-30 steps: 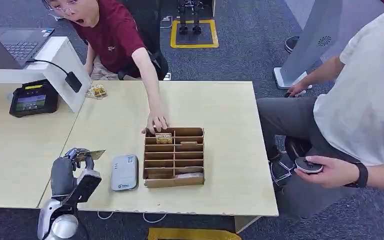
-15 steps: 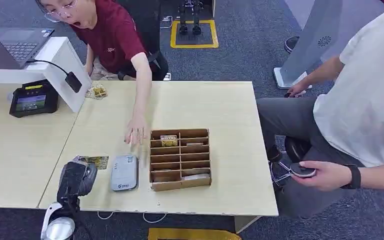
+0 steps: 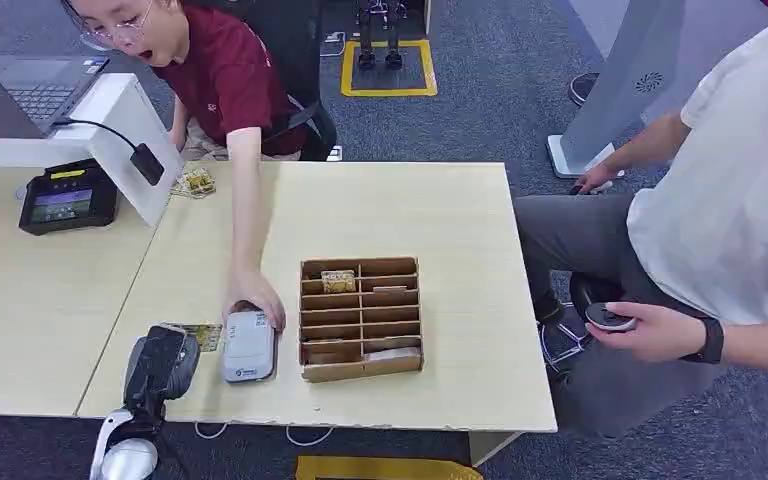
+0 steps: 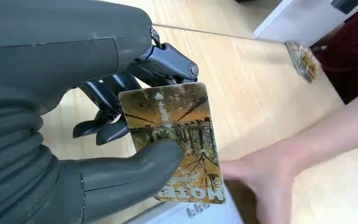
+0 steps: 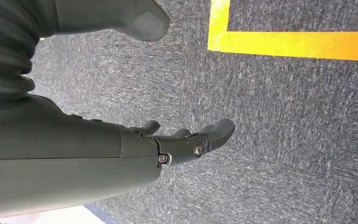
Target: Pass the card to the sensor for recognition and then transmit it.
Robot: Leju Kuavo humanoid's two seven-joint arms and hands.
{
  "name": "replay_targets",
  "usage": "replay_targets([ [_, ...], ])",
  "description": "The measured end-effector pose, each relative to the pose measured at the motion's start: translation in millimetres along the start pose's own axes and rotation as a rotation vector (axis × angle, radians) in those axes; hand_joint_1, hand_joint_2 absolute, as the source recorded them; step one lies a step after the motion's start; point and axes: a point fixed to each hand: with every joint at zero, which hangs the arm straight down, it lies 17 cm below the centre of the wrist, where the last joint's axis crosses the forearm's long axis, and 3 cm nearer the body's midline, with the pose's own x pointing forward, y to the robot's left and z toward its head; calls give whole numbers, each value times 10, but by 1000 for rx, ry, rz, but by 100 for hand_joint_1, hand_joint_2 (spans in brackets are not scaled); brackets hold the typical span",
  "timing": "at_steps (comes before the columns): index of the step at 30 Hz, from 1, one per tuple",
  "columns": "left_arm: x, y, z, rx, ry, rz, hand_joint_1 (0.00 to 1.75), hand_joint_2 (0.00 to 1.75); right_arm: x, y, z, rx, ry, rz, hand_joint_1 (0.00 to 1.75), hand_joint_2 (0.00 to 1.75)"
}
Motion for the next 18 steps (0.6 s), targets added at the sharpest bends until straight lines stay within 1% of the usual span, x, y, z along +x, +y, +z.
replay_targets([
  [8,-195,-127,53,-36,57,-53,175,175,6,9,0,1,0,0,0,175],
  [13,-268,-346,170,-107,94,26,175,175,2,4,0,-2,1,0,0,175],
  [18,-255,-456,210,-127,100,33,175,175,8,10,0,-1,0,0,0,175],
])
